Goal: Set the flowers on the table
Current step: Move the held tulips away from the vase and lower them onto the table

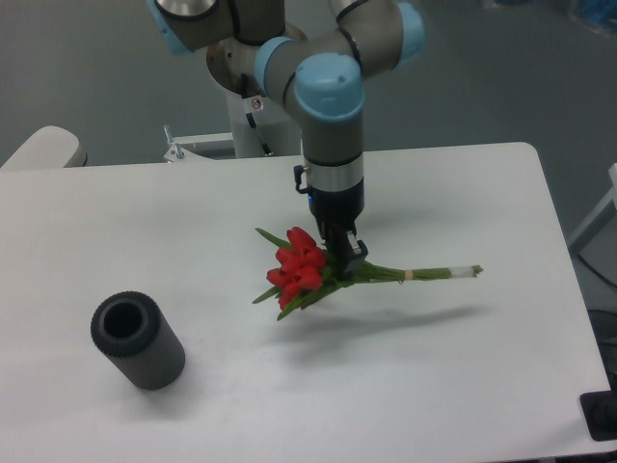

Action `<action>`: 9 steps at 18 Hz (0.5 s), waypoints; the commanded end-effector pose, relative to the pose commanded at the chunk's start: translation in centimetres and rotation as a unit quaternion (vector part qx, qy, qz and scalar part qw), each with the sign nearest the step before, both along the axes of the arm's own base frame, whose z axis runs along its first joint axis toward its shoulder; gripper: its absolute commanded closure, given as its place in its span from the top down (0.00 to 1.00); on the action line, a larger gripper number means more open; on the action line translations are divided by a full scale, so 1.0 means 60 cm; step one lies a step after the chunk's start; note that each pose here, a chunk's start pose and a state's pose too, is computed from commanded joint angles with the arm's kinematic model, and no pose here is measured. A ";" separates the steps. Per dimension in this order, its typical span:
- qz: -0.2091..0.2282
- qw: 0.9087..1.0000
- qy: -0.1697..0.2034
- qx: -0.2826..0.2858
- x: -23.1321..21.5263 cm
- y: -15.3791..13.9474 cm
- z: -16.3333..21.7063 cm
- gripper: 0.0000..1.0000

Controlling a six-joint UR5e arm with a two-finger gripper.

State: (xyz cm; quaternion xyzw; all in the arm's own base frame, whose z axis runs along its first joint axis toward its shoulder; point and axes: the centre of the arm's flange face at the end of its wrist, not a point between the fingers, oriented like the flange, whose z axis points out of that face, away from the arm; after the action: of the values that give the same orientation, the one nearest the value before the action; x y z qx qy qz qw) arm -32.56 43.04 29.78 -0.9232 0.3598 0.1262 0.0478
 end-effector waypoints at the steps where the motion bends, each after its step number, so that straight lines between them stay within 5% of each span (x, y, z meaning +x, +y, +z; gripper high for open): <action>1: 0.000 1.000 -0.009 -0.006 0.004 0.000 -0.008 0.31; 9: -0.008 0.998 -0.045 -0.036 0.041 -0.009 -0.075 0.31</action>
State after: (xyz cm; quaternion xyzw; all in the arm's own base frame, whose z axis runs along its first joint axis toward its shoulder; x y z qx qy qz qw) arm -30.11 42.47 25.29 -0.9263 0.3687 0.0710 0.0319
